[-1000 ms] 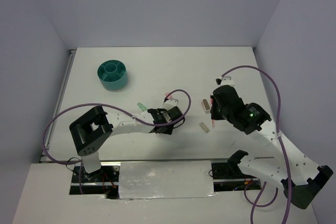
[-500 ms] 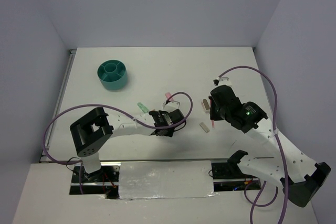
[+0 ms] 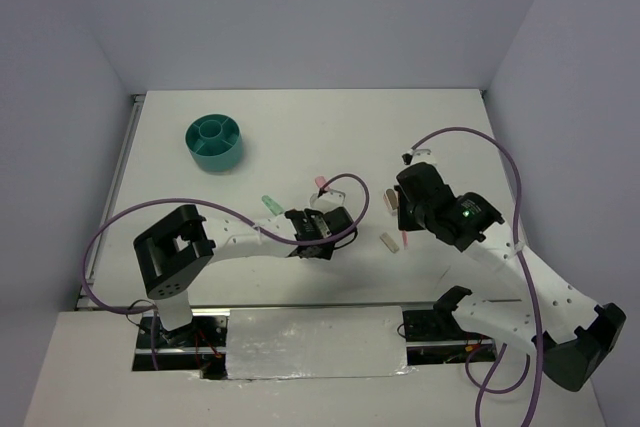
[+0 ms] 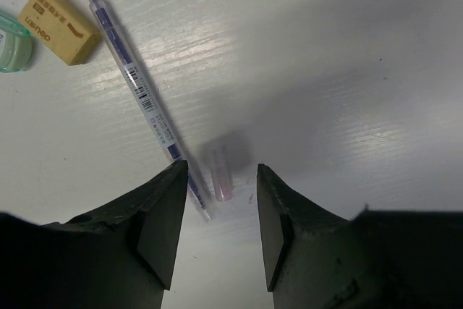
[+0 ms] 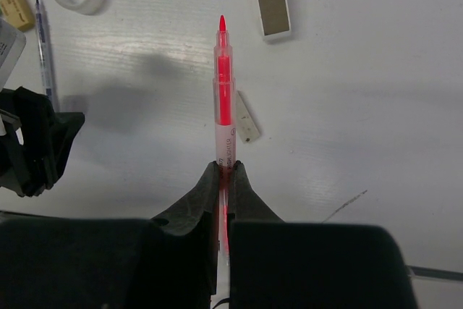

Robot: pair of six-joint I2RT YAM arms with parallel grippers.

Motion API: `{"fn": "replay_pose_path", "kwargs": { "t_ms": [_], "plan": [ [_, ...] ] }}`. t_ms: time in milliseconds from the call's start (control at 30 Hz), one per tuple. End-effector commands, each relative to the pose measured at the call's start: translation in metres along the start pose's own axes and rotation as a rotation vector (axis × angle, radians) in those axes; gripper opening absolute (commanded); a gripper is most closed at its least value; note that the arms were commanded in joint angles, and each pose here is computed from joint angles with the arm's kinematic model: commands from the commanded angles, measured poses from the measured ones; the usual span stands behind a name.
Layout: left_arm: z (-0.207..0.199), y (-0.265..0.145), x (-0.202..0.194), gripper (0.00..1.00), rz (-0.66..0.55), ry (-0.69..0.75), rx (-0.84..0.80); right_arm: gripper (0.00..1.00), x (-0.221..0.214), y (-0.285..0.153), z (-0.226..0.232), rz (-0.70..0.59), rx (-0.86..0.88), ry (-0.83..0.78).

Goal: Sort the stationery into containers
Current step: Close the pen cap on the pen.

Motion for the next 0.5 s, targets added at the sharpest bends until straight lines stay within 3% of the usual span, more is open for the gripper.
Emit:
{"fn": "replay_pose_path", "kwargs": {
  "t_ms": [0,467],
  "plan": [
    [-0.005,-0.007,0.016,0.55,-0.044,-0.031,-0.006,0.00,0.002,0.004,0.004,-0.011,0.014,-0.007],
    [-0.010,0.009,0.007,0.55,-0.001,-0.022,0.019,0.00,0.002,0.004,0.003,-0.010,0.010,-0.010]
  ]
}}
Point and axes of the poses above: each gripper's point midway between its finger pads, its own y axis out along the fingers, its own z axis along the line the jaws close on, x = y × z, the point moved 5 cm from there along -y, back along the fingers, and after that the axes turned 12 degrees about y, right-handed, at the moved point
